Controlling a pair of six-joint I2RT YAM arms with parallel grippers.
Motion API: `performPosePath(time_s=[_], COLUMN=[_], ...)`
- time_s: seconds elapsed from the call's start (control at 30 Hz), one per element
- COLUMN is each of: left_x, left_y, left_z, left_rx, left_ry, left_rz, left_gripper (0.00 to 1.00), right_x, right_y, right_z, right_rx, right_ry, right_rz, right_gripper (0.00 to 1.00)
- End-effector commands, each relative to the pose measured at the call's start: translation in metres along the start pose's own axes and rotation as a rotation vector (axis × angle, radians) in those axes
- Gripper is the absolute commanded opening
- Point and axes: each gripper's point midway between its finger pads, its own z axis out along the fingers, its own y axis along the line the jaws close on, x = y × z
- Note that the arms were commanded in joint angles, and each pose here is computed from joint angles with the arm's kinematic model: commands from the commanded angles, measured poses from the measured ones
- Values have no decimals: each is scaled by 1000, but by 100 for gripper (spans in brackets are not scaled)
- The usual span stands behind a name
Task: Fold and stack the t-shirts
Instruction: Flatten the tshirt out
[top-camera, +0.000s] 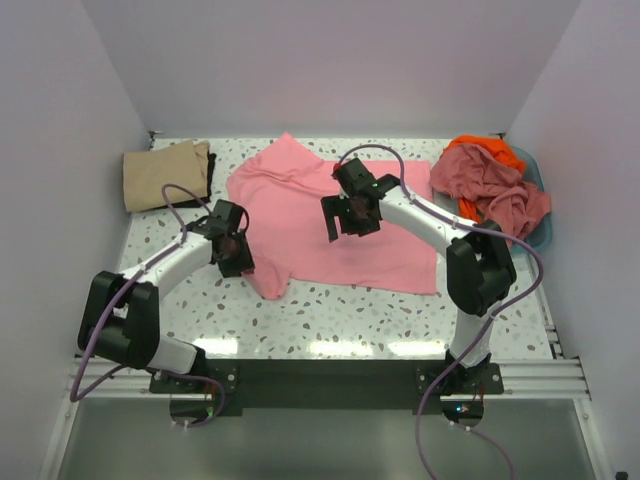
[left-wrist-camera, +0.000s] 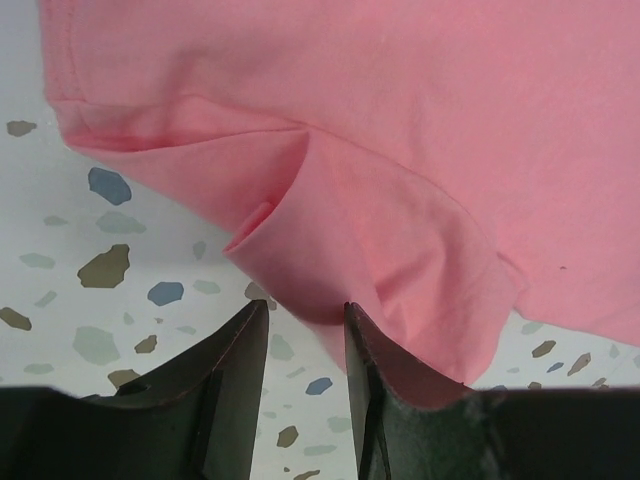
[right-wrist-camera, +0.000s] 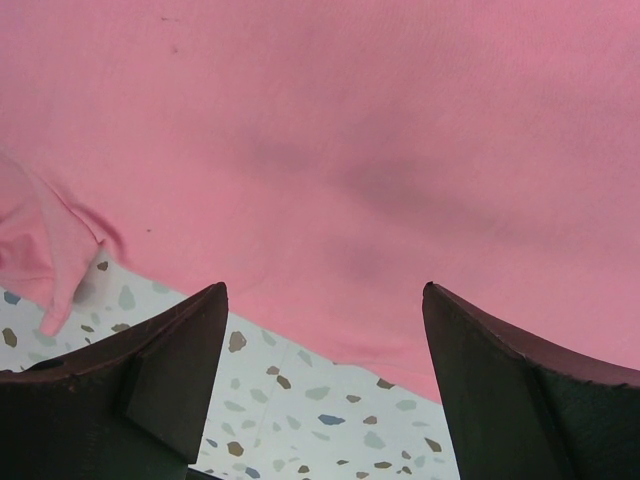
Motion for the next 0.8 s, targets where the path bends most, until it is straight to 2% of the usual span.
performPosePath(time_s=[0.0,0.33,0.6,0.77], left_x=[-11,-54,-57,-71], left_y=[-14,-58,-85,-70], left_z=[4,11,16,-8], left_rx=[57,136,219,154], left_ry=[-29,-78,-79,-173], left_rz=[7,32,61,61], left_gripper=[41,40,40,41], right_x=[-6,-8,-7,-6], right_y=[0,-3,-3,-4], right_z=[-11,-14,-12,-13], right_rx=[-3,2,3,3], right_ry=[-24,-28,-18,-18], right_rz=[14,21,22,22], right_gripper=[82,82,82,82])
